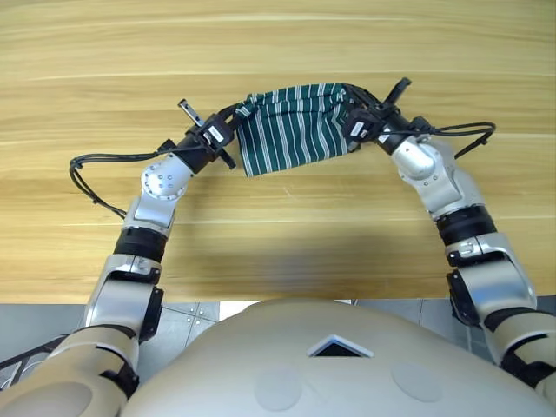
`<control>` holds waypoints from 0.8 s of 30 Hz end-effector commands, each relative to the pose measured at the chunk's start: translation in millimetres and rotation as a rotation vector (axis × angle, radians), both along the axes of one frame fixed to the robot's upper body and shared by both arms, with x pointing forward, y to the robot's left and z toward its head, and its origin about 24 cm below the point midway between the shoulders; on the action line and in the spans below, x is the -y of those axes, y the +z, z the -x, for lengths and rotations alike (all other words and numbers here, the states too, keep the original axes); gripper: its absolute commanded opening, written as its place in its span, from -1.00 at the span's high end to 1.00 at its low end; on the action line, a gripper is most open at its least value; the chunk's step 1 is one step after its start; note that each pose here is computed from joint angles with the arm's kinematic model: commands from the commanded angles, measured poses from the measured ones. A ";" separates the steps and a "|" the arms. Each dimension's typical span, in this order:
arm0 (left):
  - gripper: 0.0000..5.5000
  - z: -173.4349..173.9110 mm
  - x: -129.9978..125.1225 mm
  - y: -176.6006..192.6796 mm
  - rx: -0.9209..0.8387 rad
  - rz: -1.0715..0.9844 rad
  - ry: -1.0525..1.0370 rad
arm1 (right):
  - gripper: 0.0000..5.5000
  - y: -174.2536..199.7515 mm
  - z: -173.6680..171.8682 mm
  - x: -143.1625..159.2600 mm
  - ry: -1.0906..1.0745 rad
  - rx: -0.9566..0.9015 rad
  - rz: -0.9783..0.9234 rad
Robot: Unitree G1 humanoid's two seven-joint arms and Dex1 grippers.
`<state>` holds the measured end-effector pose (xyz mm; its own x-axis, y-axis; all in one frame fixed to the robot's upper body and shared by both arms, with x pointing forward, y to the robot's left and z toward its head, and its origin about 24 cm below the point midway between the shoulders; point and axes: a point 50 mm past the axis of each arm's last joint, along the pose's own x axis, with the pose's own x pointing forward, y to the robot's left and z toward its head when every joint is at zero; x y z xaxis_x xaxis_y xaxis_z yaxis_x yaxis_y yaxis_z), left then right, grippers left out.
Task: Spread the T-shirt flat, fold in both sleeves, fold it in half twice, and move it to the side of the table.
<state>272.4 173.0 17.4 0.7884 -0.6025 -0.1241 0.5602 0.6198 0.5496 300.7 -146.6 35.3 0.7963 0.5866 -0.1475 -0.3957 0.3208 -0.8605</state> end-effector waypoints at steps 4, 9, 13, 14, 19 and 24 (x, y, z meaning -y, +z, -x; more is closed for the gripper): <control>0.56 -2.4 3.2 -9.3 -0.049 0.004 0.027 | 0.49 -2.4 -8.6 -4.1 0.011 -0.012 0.021; 0.31 -7.0 5.9 -8.7 -0.048 0.027 0.049 | 0.19 -6.9 -11.7 -3.6 -0.004 -0.018 0.033; 0.11 -14.0 4.2 -8.1 -0.034 0.050 0.102 | -0.05 -7.2 -16.2 -5.7 -0.020 -0.008 0.031; 0.06 -18.0 3.4 -6.7 -0.027 0.062 0.126 | -0.10 -5.8 -21.1 -6.9 -0.041 -0.006 0.018; -0.22 -39.6 -0.2 -2.7 -0.009 0.108 0.254 | -0.13 6.3 -43.3 -13.5 -0.117 0.003 -0.069; -0.33 -49.7 -9.5 -5.0 -0.018 0.166 0.386 | -0.13 6.2 -54.8 -8.2 -0.216 -0.044 -0.130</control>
